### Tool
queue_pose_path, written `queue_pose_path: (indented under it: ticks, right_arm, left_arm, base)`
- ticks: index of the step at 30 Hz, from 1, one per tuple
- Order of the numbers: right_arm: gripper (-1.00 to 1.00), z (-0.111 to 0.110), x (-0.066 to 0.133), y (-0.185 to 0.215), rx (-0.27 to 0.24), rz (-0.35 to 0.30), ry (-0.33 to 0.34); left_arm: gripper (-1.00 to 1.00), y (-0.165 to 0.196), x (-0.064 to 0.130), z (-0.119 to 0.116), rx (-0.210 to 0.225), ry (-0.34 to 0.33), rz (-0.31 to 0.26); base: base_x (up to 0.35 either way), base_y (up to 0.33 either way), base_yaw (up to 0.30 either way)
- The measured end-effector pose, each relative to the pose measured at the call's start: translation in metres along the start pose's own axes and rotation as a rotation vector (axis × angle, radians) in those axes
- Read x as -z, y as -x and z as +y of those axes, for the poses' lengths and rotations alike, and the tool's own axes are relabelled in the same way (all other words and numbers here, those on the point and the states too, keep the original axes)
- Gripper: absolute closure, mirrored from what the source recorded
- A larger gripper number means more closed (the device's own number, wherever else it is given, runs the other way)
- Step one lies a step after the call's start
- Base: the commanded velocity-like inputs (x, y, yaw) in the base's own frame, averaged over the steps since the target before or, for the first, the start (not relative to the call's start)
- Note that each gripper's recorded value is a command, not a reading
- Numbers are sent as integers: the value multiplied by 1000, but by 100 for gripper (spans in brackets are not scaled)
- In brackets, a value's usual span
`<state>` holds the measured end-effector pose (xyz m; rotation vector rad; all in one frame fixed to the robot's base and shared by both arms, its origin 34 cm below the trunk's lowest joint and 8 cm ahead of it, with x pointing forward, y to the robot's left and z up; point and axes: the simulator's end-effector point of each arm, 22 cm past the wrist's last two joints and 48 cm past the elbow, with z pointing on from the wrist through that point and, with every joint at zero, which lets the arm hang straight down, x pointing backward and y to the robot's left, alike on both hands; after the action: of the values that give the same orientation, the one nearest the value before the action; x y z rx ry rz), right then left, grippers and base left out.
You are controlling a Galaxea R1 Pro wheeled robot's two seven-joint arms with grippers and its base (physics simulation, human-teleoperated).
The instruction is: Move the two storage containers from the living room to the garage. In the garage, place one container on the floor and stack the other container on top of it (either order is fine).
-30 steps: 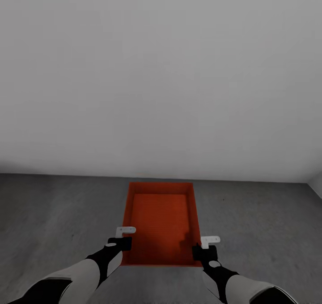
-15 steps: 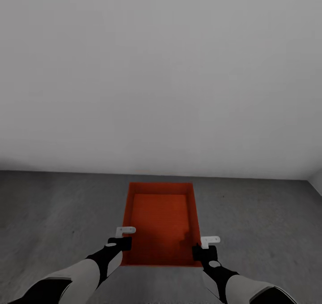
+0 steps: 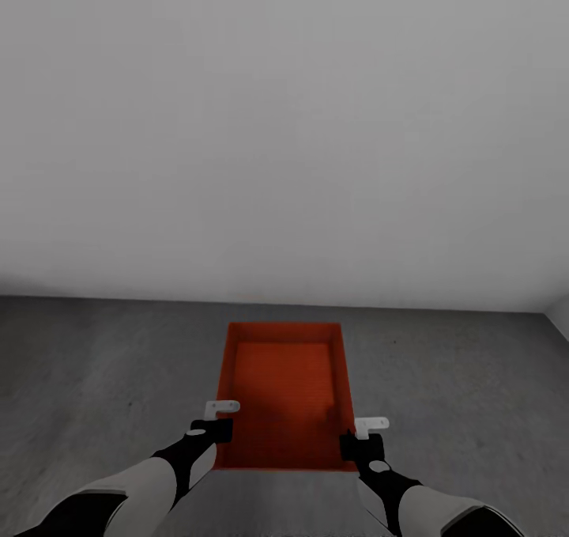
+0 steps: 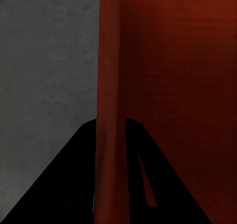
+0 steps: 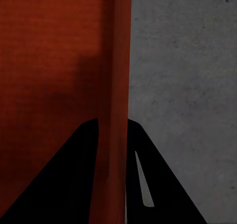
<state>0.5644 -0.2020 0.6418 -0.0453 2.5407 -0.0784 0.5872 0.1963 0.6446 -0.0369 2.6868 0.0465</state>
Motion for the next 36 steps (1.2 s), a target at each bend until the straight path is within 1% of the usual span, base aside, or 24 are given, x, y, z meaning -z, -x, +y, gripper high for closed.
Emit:
queue_pose_path:
  ticks: [36]
  right_arm:
    - [100,3,-9,-30,1,55,3]
  left_arm:
    - [100,-29,-14,1,-2,0,55]
  base:
    - [0,0,0]
